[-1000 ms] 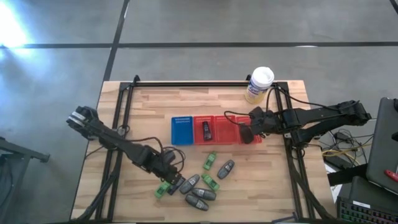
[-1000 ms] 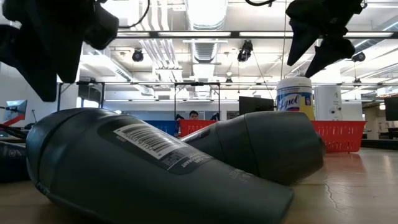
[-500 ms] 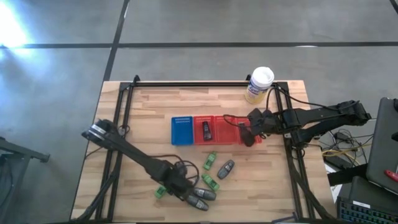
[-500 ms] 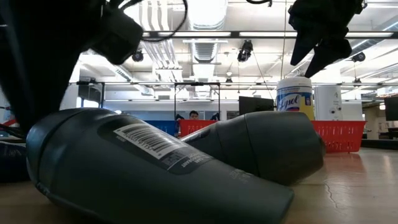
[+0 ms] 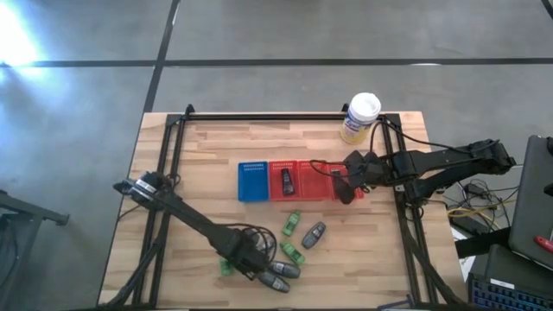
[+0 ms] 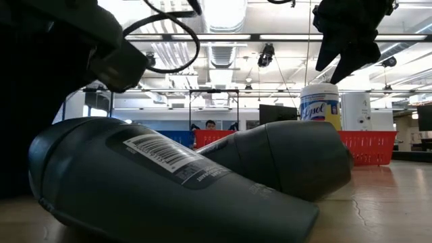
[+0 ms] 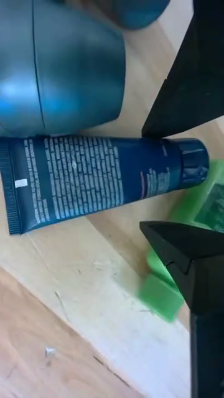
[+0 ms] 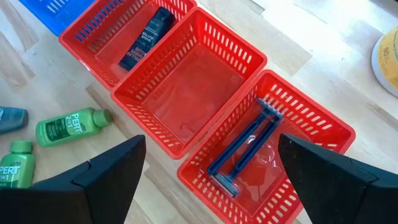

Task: Pick & Place Travel size toiletries
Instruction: Put the blue shave cream into the left red bin

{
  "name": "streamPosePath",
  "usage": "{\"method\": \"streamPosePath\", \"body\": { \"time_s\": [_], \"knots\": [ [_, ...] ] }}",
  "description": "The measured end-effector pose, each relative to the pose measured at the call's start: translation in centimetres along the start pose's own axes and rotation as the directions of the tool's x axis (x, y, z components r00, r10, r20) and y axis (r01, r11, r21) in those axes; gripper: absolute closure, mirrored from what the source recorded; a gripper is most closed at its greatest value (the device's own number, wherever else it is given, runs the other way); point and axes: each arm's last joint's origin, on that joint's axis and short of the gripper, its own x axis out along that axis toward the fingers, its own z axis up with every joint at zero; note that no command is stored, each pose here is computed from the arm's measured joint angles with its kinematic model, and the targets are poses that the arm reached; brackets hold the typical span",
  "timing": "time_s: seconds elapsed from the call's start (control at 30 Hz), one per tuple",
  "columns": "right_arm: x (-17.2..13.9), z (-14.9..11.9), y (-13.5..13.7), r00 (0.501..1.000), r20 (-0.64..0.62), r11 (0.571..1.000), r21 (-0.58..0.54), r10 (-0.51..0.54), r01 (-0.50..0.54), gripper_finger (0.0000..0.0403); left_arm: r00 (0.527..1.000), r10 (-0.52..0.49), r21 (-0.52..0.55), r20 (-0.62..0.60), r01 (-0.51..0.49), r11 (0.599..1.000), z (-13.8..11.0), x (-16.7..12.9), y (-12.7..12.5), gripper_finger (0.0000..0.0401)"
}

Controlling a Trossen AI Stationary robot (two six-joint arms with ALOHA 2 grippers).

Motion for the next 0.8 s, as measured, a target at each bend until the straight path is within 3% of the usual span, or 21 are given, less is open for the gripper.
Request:
{"method": "streamPosePath", "body": {
  "time_s": [0.43,0.6,0.8],
  "knots": [
    [0.0,0.0,0.0,1.000,0.006,1.000,0.001,0.000,0.000,0.0039,0.999,-0.033,0.021,0.003,0.033,0.999,0.2,1.4,0.6,0.0179],
    [0.1,0.0,0.0,1.000,0.007,1.000,-0.001,-0.004,0.004,0.0039,0.999,-0.039,0.038,0.006,0.039,0.999,0.6,0.9,0.7,0.0246],
    [0.1,0.0,0.0,1.000,0.006,1.000,-0.011,-0.006,0.006,0.0039,0.994,-0.096,0.030,0.047,0.095,0.995,2.0,-1.9,1.5,0.0335]
  ]
}}
